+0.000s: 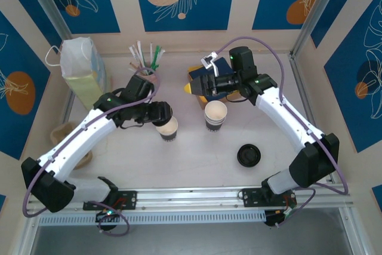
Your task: Pack the takeout coffee
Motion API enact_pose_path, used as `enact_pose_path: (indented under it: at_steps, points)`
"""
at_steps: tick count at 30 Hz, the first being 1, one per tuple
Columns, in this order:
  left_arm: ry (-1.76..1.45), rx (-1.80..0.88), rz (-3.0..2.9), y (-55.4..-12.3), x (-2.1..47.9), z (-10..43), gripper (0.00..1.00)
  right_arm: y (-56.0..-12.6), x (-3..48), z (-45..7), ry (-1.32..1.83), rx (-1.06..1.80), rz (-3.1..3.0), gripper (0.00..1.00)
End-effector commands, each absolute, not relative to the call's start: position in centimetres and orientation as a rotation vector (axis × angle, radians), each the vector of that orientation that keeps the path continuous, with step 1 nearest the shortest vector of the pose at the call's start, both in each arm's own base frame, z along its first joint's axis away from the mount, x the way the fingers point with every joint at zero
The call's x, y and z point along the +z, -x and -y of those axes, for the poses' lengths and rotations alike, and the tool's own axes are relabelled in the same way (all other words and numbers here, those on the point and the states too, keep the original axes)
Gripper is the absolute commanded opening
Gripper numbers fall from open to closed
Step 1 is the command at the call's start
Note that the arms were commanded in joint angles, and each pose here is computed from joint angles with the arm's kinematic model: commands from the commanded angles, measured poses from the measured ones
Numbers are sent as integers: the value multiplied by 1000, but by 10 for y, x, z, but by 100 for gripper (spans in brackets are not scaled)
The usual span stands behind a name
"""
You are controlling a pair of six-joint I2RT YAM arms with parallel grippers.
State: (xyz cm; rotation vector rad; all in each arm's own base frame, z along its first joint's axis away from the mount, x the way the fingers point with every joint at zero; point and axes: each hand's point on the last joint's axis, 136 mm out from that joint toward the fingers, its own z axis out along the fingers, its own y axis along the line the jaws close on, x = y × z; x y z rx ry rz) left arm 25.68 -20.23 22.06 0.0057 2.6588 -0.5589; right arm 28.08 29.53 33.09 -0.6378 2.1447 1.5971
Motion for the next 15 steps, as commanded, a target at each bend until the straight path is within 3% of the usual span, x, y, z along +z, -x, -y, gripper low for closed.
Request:
enact_pose_path:
  at_steps: [1,15]
  points:
    - [-116,-407,-2644,-260,221,197,66,-275,333,-289,648,1573,-2138,99]
    - [-304,-222,-2640,-263,189,211,66,-267,325,-283,629,1545,-2171,99]
